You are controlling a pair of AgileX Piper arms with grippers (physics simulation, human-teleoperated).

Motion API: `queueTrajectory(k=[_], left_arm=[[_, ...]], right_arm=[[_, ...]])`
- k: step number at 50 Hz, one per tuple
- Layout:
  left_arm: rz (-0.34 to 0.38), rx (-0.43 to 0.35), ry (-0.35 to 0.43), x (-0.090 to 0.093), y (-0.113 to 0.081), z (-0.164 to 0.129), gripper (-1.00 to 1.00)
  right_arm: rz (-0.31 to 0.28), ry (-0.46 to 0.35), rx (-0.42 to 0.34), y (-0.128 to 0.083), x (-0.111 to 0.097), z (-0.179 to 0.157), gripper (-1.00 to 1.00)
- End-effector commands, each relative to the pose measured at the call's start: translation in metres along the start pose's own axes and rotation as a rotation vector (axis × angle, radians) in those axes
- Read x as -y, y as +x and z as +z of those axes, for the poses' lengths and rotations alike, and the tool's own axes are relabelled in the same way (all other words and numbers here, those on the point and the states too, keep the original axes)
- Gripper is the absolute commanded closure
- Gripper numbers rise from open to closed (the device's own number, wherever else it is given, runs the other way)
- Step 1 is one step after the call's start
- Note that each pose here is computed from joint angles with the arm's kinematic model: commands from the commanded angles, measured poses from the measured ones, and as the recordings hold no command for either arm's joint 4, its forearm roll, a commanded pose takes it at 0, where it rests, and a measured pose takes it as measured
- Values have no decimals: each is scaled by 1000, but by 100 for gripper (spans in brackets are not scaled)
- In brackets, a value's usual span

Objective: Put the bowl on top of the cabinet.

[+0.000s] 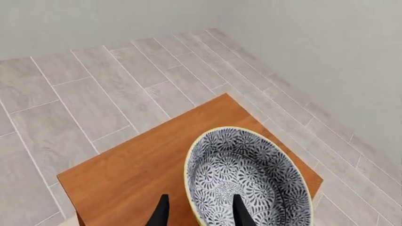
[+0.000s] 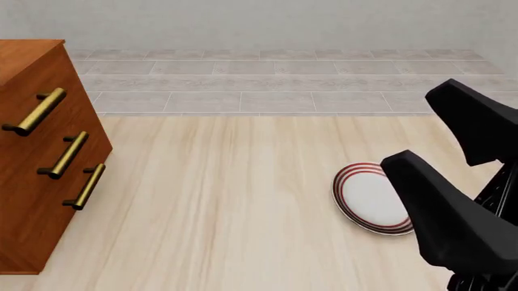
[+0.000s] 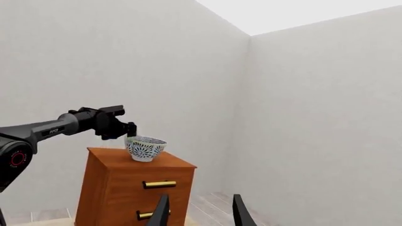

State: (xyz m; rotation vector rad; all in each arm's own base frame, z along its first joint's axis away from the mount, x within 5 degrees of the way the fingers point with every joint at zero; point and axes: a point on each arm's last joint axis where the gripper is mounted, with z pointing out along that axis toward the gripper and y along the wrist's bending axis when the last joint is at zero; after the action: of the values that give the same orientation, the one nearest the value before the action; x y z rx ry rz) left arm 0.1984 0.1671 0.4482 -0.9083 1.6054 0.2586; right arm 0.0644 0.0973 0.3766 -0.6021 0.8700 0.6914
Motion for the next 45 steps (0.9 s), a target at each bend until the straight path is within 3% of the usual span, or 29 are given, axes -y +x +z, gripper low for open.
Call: queueTrajectory(k=[1, 45], left_arm=[[3, 21, 12, 6, -13, -5, -100], [21, 84, 84, 29, -45, -27, -100]], right_arm=[[0, 2, -1, -1, 1, -1, -100], [-5, 8, 9, -4, 2, -2, -100]])
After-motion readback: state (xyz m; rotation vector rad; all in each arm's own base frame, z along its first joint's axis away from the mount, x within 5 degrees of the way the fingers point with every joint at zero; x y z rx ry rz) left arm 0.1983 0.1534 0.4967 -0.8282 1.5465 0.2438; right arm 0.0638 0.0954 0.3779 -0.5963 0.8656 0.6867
